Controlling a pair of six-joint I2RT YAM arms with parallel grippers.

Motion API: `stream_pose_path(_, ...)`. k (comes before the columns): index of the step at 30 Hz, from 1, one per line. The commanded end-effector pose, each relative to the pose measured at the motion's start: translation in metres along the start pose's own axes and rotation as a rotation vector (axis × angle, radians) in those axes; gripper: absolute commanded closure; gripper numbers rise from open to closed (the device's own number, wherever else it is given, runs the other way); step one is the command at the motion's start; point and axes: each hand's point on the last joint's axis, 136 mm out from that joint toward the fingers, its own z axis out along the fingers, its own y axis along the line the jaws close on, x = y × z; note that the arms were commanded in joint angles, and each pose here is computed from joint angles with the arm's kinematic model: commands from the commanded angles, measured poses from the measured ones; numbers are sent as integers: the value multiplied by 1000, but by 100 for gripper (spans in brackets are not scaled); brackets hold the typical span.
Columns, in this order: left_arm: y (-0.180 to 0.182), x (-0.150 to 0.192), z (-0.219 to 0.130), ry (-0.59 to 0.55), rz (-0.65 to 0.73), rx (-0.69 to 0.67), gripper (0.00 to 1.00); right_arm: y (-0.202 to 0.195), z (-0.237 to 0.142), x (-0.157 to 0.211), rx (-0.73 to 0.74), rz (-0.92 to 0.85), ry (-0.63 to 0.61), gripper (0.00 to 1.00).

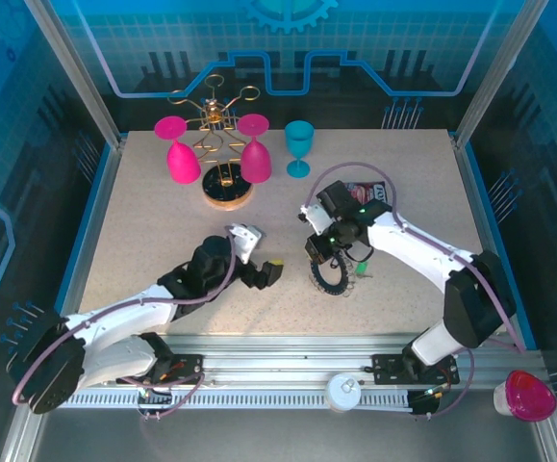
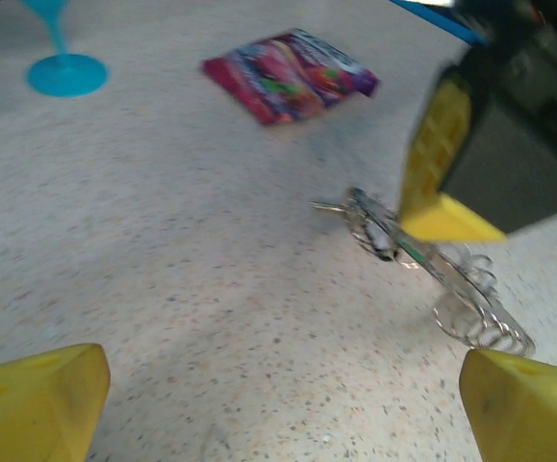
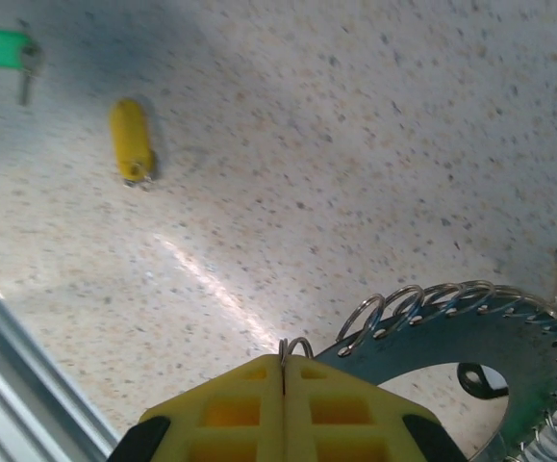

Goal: Put the keys on the keyring

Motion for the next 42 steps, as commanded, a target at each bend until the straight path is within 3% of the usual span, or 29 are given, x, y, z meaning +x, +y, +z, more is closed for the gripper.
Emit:
stream_pose_path(1, -25, -25, 10, -63, 126, 146, 17, 23, -15, -13, -134, -74, -105, 100)
stream_pose_path(4, -26, -24, 20, -65, 117, 167, 31, 26, -17, -10, -144, -108, -153, 100)
stream_pose_path(7, -36, -21, 24, -99, 107, 237, 37, 29, -20, -7, -159, -137, -176, 100)
stream_pose_path(12, -47, -10, 29, -85, 114, 350, 55, 43, -26, -4, -230, -185, -217, 100)
stream_pose_path(22, -56, 10, 28, -98, 114, 476, 65, 42, -27, -3, -225, -222, -253, 100)
stream_pose_path(27, -62, 14, 31, -110, 116, 527, 64, 44, -26, -4, -240, -216, -251, 100)
stream_pose_path(34, -62, 10, 37, -157, 148, 537, 64, 44, -24, -4, -245, -219, -247, 100)
stream_pose_path(38, -66, 8, 37, -177, 179, 564, 73, 45, -24, -4, -246, -219, -245, 100)
stream_pose_path(42, -67, 9, 38, -176, 189, 568, 74, 45, -24, -4, -246, -222, -246, 100)
